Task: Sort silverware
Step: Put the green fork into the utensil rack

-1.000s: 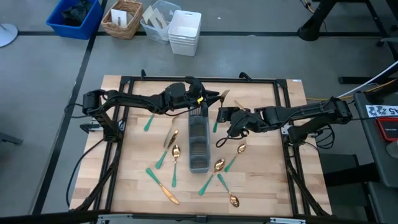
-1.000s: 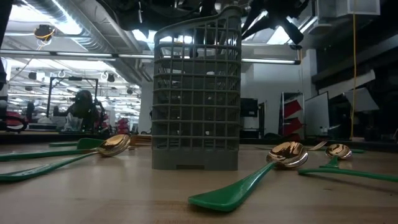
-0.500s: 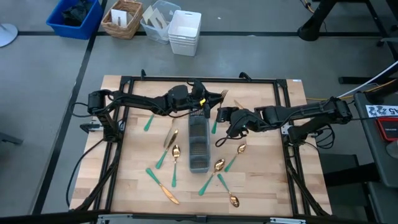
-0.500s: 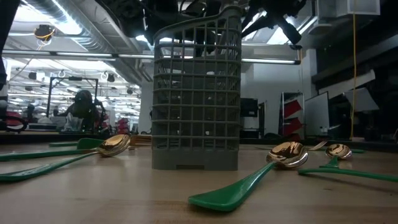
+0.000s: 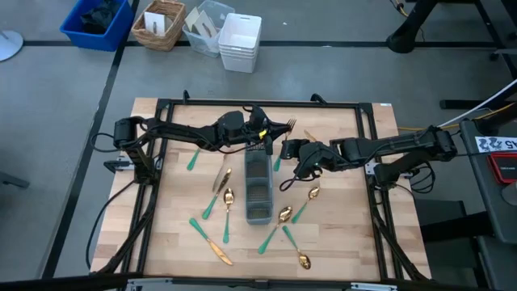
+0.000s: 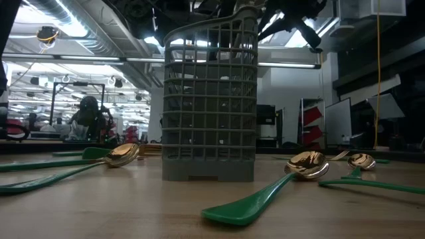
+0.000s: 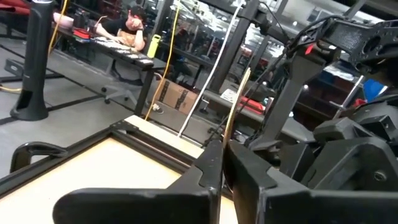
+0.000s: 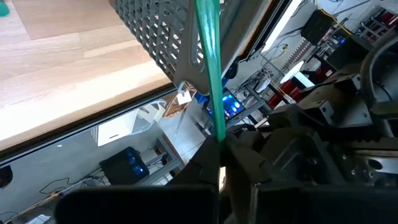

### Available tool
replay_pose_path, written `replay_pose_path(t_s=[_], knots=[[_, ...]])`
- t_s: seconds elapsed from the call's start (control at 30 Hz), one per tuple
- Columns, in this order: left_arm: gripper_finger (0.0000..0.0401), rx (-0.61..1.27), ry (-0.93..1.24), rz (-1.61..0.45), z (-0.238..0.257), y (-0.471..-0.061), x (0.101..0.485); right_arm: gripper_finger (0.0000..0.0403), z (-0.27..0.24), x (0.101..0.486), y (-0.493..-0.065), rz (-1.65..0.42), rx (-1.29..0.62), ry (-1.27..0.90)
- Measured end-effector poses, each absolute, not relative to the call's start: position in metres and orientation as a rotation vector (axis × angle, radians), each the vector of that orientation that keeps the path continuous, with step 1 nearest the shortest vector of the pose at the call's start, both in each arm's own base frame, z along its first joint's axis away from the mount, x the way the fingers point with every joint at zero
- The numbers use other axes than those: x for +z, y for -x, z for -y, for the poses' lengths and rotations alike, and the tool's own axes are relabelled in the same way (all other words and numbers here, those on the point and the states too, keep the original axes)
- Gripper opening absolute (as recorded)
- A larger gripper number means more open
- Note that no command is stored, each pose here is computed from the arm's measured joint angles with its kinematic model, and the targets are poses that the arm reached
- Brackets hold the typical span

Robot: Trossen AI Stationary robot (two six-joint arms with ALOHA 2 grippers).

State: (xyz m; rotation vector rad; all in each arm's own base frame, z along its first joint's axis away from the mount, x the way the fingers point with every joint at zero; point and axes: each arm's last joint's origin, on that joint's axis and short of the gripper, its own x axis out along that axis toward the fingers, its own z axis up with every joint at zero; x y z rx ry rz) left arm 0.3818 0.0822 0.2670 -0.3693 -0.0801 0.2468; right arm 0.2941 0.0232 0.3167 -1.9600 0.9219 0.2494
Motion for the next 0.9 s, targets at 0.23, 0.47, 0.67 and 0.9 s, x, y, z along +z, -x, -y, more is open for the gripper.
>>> replay_pose_path(t_s=[0.23, 0.47, 0.67, 0.9], knots=[[0.0004, 0.246, 0.394, 0.093, -0.082, -0.382, 0.268, 0.0028, -0.023, 0.317, -0.294, -0.916, 0.173, 1.826], [0.0001, 0.276, 0.375, 0.078, -0.085, -0.381, 0.264, 0.0101, -0.023, 0.320, -0.294, -0.893, 0.051, 1.635], [0.0001, 0.284, 0.382, 0.102, -0.093, -0.378, 0.268, 0.0122, -0.021, 0.320, -0.291, -0.941, -0.118, 1.469], [0.0000, 0.291, 0.372, 0.171, -0.101, -0.373, 0.279, 0.0112, -0.016, 0.319, -0.272, -1.024, -0.246, 1.254]])
